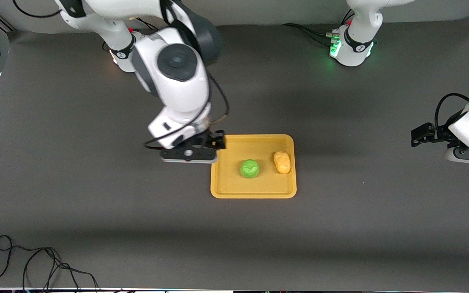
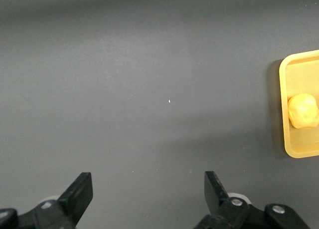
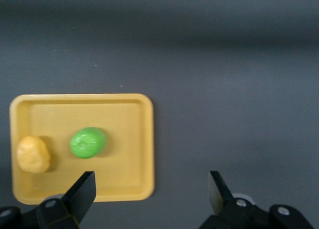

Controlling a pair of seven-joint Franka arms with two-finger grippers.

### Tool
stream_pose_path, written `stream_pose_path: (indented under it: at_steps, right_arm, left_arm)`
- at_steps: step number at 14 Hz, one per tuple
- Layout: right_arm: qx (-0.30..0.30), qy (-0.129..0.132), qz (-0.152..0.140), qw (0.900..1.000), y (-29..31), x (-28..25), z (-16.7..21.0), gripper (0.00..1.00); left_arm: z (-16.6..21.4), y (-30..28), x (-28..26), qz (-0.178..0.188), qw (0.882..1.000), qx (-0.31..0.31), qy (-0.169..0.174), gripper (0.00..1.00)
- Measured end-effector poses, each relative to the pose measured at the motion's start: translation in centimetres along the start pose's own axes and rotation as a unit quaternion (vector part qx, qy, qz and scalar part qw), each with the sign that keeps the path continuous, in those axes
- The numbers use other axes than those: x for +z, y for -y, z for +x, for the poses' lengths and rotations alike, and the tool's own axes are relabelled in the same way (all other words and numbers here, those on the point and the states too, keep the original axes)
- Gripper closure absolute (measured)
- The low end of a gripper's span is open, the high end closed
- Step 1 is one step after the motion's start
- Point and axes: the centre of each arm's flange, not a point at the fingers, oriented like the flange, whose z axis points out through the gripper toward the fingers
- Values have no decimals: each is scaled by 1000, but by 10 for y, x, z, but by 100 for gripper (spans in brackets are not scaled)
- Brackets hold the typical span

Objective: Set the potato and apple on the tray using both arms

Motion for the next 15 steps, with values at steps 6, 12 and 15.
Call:
stream_pose_path:
  at_steps: [6, 12, 15]
  right_arm:
    - [-40, 31, 8, 999, -167, -44, -12, 0]
    - [-17, 50, 32, 998, -330, -42, -13, 0]
    - [5, 57, 32, 998, -389, -35, -11, 0]
  left_arm:
    - [0, 0, 0, 0, 1000, -10, 1, 0]
    - [0, 0, 0, 0, 1000, -11, 1, 0]
    - [0, 0, 0, 0, 1000, -11, 1, 0]
